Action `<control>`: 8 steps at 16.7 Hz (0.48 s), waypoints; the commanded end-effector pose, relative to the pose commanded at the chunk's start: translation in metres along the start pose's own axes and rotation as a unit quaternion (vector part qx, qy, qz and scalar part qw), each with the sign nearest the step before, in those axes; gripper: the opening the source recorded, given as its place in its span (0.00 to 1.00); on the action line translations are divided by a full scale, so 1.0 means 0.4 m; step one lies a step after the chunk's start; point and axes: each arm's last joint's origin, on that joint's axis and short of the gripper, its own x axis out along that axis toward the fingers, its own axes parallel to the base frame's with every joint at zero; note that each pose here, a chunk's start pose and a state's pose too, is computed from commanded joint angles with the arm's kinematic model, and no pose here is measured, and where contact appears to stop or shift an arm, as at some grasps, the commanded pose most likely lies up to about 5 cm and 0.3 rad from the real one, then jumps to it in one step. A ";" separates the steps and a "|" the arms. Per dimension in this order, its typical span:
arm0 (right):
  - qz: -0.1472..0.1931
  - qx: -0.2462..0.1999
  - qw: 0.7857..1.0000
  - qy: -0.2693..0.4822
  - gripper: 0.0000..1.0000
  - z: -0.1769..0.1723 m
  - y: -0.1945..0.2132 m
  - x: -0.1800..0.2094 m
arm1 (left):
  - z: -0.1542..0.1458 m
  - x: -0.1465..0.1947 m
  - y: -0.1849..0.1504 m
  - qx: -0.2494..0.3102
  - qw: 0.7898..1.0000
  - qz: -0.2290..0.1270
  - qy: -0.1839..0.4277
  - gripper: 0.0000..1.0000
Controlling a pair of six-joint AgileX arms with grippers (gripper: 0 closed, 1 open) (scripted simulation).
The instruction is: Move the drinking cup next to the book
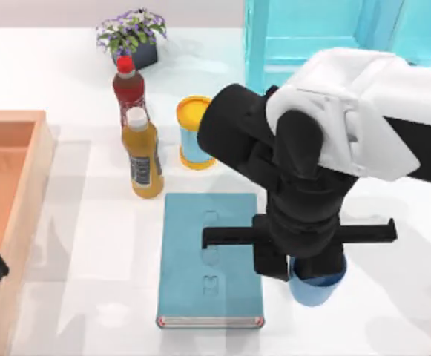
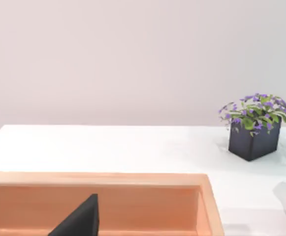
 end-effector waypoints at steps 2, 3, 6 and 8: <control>0.000 -0.001 1.000 0.000 0.00 -0.002 -0.005 0.043 | 0.000 0.000 0.000 0.000 1.000 0.000 0.000 1.00; 0.001 -0.002 1.000 0.000 0.00 -0.004 -0.008 0.064 | 0.000 0.000 0.000 0.000 1.000 0.000 0.000 1.00; 0.001 -0.002 1.000 -0.001 0.00 -0.007 -0.014 0.097 | 0.000 0.000 0.000 0.000 1.000 0.000 0.000 1.00; 0.001 -0.002 1.000 -0.001 0.00 -0.007 -0.014 0.097 | 0.000 0.000 0.000 0.000 1.000 0.000 0.000 1.00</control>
